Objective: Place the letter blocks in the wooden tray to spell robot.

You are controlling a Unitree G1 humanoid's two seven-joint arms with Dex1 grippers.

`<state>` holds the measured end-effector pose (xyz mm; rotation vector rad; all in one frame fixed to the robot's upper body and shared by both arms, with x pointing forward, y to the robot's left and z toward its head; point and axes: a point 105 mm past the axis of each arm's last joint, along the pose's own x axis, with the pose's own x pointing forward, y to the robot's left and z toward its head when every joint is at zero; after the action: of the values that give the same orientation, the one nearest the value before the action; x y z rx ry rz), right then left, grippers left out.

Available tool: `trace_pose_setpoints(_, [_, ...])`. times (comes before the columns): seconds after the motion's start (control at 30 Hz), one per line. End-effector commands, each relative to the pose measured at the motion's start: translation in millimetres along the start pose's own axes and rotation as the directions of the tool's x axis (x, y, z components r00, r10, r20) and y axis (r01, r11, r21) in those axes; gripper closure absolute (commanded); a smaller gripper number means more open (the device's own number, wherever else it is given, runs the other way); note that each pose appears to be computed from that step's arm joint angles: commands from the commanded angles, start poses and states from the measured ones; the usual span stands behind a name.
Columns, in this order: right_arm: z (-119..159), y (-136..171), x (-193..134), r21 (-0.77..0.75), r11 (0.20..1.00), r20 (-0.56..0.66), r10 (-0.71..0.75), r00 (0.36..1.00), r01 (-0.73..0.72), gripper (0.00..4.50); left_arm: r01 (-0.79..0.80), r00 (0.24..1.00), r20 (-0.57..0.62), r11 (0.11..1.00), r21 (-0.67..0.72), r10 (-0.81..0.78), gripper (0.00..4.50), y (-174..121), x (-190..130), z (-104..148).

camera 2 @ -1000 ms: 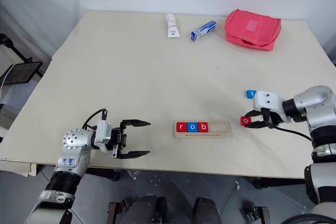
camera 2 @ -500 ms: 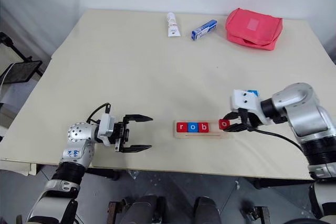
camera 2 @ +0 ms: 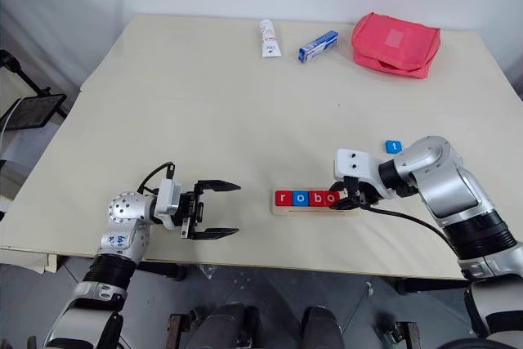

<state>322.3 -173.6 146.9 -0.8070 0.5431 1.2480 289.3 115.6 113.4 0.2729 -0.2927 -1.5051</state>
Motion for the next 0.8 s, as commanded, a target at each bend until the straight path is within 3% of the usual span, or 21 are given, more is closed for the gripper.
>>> trace_pose_setpoints(0.03, [3, -9, -6, -0.028, 0.999, -0.005, -0.041, 0.999, 0.041, 2.01, -0.001, 1.0, 0.013, 0.999, 0.038, 0.0, 0.0, 1, 2, 7])
trace_pose_setpoints(0.23, [5, -6, -5, -0.034, 0.999, -0.006, -0.019, 1.0, 0.019, 0.03, -0.005, 1.0, 0.016, 0.999, 0.039, 0.004, 0.0, 3, 3, 7])
trace_pose_setpoints(0.37, [11, 2, -5, -0.041, 0.999, 0.022, 0.014, 1.0, -0.013, 0.03, -0.007, 1.0, 0.016, 0.999, 0.04, 0.006, 0.0, 4, 4, 7])
trace_pose_setpoints(0.63, [20, -4, -25, -0.005, 0.997, 0.109, -0.079, 0.991, 0.08, 0.03, -0.01, 1.0, 0.017, 0.999, 0.042, 0.01, 0.0, 4, 4, 7])
trace_pose_setpoints(0.8, [0, -14, -53, 0.164, 0.939, 0.196, -0.332, 0.923, 0.303, 0.03, -0.019, 1.0, 0.02, 0.999, 0.04, 0.019, 0.0, 4, 4, 7])
